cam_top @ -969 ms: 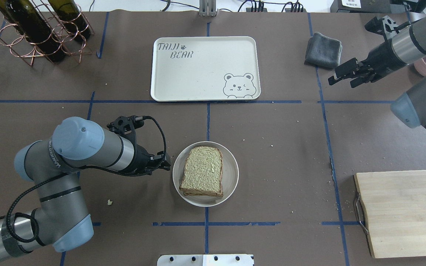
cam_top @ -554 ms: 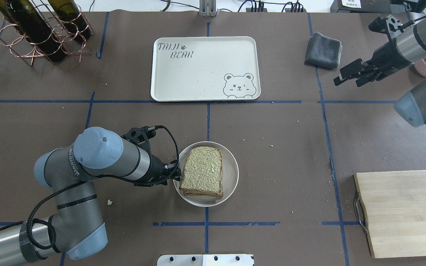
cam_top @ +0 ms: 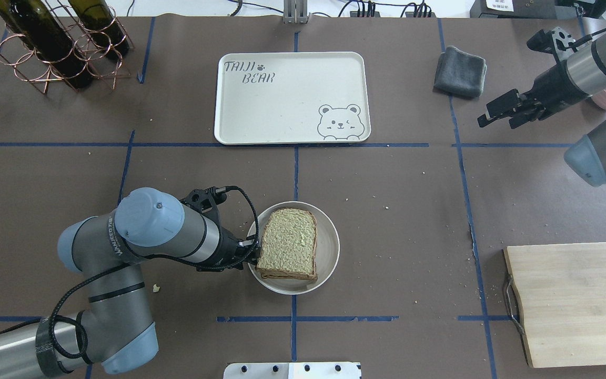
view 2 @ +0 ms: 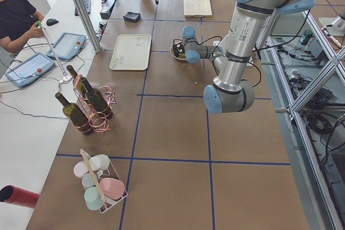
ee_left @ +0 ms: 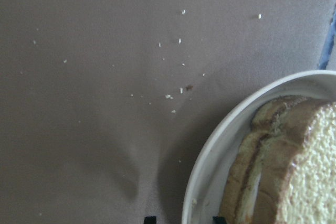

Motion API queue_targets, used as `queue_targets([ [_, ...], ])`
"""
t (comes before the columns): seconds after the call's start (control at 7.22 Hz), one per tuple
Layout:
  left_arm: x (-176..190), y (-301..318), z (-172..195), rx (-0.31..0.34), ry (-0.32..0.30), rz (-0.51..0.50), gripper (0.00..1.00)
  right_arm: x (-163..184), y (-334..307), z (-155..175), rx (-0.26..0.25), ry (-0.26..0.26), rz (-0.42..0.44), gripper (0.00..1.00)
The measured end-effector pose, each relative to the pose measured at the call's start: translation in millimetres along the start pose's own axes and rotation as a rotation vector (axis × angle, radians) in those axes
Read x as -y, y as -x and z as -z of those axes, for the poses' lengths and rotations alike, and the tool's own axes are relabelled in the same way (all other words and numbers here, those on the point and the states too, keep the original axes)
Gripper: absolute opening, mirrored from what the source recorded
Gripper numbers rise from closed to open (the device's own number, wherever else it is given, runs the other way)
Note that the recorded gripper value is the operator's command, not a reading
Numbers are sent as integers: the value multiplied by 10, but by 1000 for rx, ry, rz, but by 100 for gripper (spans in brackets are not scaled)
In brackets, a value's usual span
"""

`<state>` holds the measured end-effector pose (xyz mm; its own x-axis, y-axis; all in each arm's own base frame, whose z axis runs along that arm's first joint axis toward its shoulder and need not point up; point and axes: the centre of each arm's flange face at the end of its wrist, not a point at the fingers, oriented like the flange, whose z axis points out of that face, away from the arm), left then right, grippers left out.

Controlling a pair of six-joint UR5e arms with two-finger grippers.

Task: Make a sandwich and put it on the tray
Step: 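Grasp the rim of the white plate with the left gripper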

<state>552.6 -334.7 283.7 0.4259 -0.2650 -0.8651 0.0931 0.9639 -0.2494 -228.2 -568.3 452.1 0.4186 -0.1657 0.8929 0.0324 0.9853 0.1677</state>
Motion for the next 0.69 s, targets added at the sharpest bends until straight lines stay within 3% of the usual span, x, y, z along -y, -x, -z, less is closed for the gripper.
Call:
queue_targets([
  [0.69, 24, 34, -89, -38, 5, -19, 29, -187, 24, 97, 9, -3, 13, 100],
])
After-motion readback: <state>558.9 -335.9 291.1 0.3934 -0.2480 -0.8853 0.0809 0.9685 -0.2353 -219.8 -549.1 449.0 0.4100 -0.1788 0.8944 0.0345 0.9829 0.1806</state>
